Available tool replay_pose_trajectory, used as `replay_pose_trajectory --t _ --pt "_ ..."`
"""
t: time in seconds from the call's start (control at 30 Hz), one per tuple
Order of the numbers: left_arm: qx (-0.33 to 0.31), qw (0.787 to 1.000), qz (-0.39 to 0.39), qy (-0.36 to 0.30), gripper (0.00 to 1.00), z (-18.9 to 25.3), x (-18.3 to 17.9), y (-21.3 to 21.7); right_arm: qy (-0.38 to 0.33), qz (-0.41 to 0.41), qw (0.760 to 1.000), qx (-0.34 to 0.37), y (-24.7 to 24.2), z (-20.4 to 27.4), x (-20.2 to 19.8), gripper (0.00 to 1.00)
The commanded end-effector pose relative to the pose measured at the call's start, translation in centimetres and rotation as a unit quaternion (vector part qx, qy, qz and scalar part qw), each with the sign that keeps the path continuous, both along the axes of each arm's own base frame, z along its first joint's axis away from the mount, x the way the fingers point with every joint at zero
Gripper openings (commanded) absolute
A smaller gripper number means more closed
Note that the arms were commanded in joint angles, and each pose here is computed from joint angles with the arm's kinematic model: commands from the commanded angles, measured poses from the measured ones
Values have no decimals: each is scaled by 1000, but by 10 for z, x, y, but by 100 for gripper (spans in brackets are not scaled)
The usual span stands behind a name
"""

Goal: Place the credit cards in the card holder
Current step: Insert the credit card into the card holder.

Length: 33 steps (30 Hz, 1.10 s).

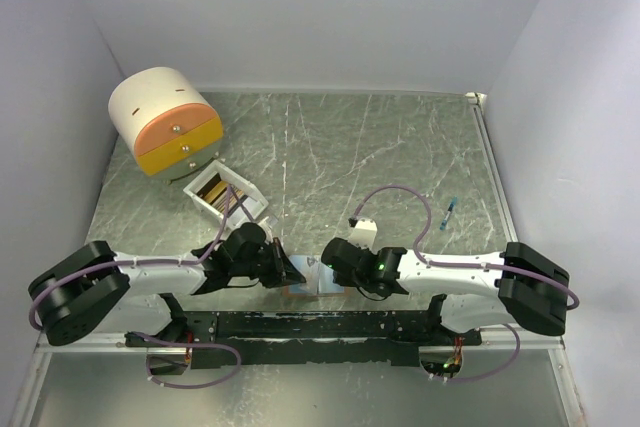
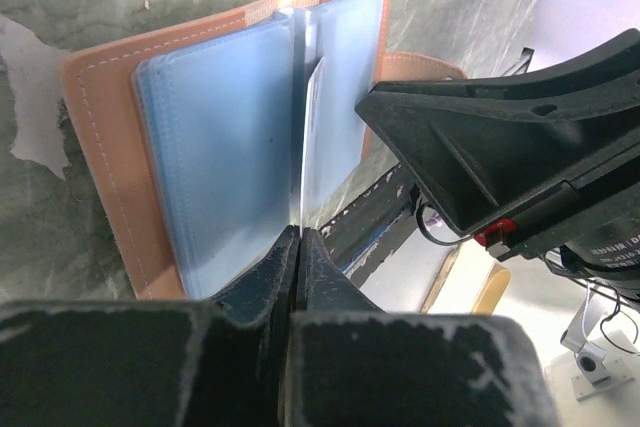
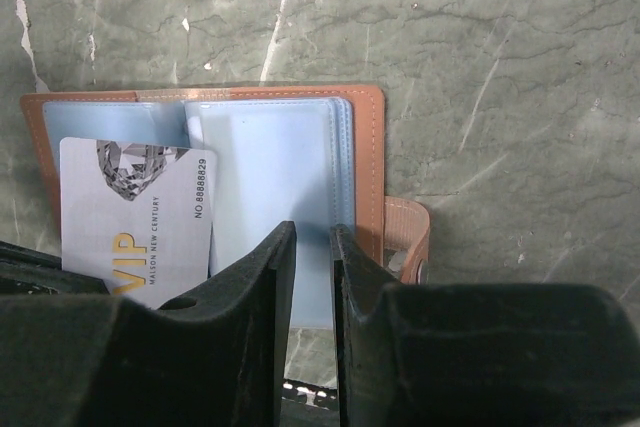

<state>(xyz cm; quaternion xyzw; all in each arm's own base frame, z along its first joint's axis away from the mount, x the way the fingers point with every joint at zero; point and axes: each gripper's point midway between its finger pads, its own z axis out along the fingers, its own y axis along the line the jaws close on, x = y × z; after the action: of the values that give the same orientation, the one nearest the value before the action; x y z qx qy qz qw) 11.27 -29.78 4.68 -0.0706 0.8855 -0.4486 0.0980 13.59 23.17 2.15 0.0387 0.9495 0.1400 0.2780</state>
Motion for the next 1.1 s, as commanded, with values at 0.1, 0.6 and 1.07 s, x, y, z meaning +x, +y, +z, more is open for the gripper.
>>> replay_pose_trajectory --t 0.1,0.6,1.07 --pt "18 1000 8 -22 7 -7 8 -1 7 -8 1000 1 -5 -3 -3 21" --pt "31 999 17 -33 7 -14 13 0 11 -22 1000 12 -15 5 -3 29" --pt "39 999 22 -10 7 -12 11 -11 40 -16 999 13 -15 -13 -13 27"
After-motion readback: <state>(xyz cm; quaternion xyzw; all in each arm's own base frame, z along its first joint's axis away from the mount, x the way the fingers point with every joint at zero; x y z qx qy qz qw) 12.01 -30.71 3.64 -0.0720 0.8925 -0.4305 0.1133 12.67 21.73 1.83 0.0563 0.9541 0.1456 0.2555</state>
